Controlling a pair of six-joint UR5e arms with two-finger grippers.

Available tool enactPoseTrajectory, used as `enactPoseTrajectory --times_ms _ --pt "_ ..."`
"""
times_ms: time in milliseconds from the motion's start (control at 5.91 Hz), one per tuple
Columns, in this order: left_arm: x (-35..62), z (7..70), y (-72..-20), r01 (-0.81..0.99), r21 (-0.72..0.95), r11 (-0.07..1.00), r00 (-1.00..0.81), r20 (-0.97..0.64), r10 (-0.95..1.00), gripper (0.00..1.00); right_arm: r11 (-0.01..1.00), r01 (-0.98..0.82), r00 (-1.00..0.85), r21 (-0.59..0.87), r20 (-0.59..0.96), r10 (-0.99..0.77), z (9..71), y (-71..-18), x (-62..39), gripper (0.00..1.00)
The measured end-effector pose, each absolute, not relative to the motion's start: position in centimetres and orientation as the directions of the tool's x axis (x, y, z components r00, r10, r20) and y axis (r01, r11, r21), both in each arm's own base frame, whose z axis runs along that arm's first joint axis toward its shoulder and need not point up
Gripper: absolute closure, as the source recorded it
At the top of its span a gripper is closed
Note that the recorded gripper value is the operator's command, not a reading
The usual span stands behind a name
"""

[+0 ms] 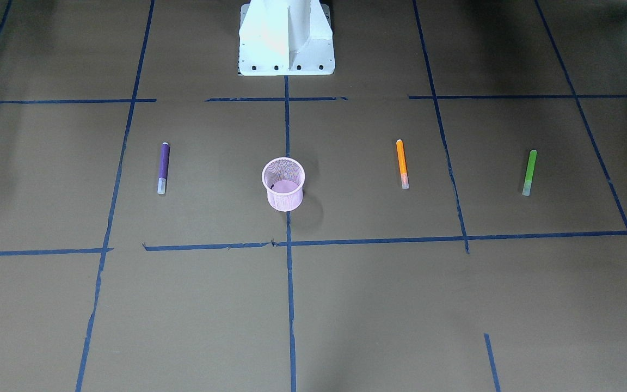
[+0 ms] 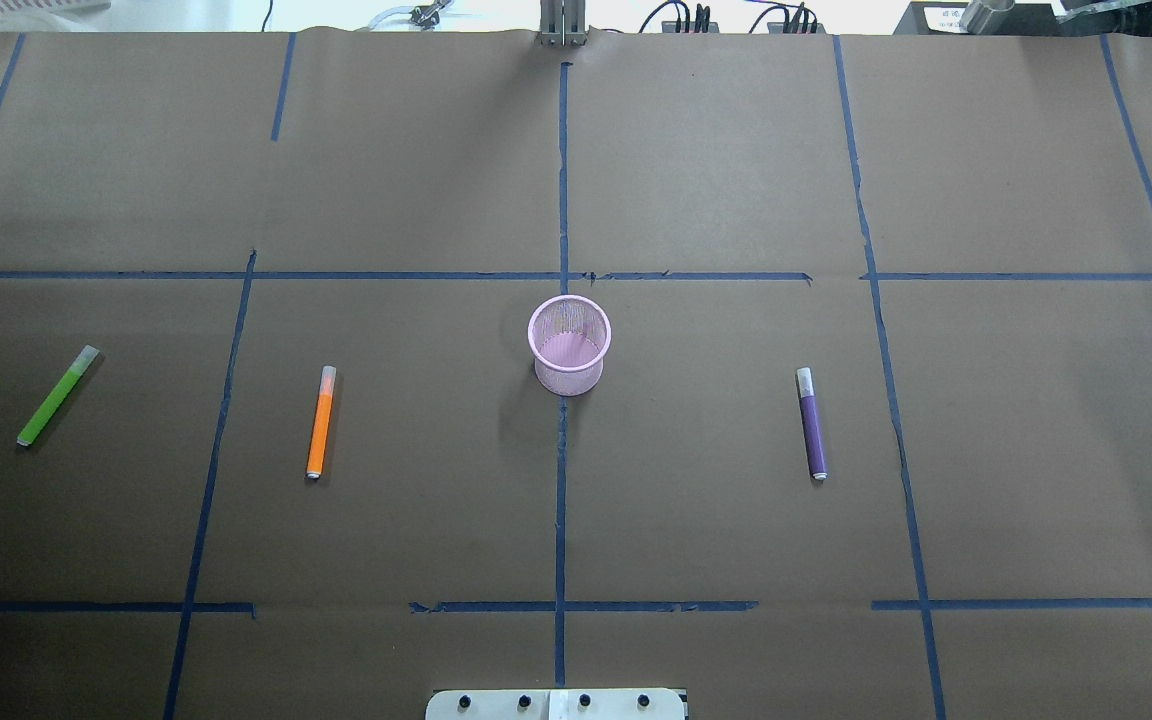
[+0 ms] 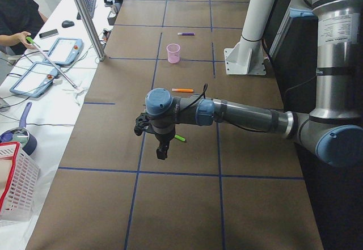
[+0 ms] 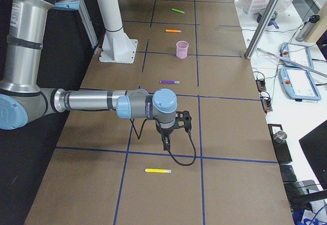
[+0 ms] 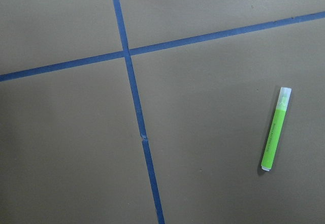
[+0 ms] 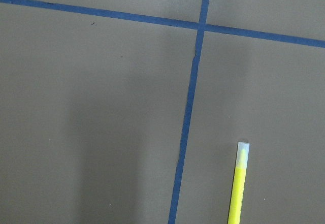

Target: Collect pens into pen holder

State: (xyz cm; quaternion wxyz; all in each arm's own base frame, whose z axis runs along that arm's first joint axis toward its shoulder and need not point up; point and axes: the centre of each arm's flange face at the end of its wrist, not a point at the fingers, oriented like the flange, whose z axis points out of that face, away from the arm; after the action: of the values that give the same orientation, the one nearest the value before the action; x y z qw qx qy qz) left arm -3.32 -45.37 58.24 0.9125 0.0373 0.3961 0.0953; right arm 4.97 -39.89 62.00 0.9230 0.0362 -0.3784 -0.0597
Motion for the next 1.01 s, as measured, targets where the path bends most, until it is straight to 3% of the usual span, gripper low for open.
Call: enactPoseTrajectory --times_ms 1015 --pt "-3.25 57.79 -45.40 -0.144 0.156 0.977 0.669 -0.713 0.212 0.00 0.991 0.082 0.704 0.107 0.697 -0.133 62.15 -39.88 4.93 0.00"
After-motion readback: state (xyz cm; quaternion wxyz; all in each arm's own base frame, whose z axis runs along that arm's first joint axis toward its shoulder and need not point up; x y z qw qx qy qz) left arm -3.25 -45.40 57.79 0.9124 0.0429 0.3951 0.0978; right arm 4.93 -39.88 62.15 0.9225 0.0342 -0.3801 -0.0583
